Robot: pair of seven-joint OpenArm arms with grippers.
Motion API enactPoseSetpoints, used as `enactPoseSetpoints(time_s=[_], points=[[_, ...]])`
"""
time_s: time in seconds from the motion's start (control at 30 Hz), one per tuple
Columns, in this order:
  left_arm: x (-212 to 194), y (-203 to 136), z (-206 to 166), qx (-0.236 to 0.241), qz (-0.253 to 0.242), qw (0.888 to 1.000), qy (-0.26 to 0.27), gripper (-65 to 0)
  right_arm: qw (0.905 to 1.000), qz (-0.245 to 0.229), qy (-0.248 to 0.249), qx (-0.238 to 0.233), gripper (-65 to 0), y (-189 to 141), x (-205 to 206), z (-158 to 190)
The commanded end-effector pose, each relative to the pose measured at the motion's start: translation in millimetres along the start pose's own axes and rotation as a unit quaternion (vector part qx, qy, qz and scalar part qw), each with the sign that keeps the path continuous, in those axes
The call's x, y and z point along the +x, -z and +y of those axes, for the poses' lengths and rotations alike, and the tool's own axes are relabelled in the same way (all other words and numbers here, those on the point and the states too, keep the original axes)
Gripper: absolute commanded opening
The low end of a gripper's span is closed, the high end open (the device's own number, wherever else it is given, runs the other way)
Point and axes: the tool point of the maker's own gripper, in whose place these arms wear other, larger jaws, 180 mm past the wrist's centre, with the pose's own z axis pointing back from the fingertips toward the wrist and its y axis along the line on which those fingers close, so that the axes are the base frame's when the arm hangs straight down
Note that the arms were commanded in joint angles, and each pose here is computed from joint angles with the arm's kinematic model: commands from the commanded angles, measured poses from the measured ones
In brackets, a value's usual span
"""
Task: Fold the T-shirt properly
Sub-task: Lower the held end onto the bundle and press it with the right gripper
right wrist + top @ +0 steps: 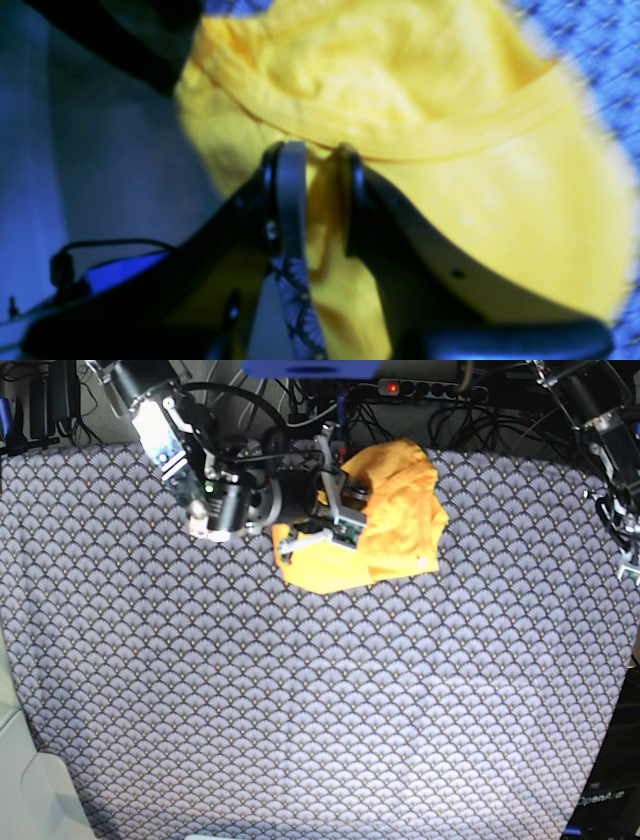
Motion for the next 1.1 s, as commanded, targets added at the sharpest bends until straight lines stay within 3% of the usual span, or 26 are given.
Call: enactPoseSetpoints(time_s=[0.0, 0.17, 0.33, 0.43, 0.67, 0.9, 1.07], points=[[4, -8, 17, 0.023, -0.005, 1.000, -0.006, -35.9, 0.9997, -0.023, 0.002, 0.001, -55.1, -2, 10, -3], [5, -8, 18, 0.023, -0.007, 1.000, -0.007, -35.7, 0.9998, -0.018, 0.009, -0.001, -55.1, -2, -2, -8], [20, -15, 29, 0.032, -0.025, 0.999, -0.018, -35.7, 0.9962, -0.061, -0.055, -0.028, -55.1, -34, 35, -2], [20, -16, 30, 0.034, -0.026, 0.999, -0.018, -35.7, 0.9937, -0.058, -0.085, -0.045, -55.1, -47, 47, -2], [11, -14, 36, 0.040, -0.015, 0.999, -0.018, -35.9, 0.9887, -0.123, -0.085, -0.008, -55.1, -45, 98, -1], [-35, -14, 70, 0.089, 0.045, 0.993, -0.060, -35.7, 0.9882, -0.128, -0.077, 0.034, -55.1, -12, 119, -2], [-56, -12, 75, 0.098, 0.071, 0.990, -0.068, -35.7, 0.9882, -0.136, -0.035, 0.062, -55.1, 14, 116, -2]])
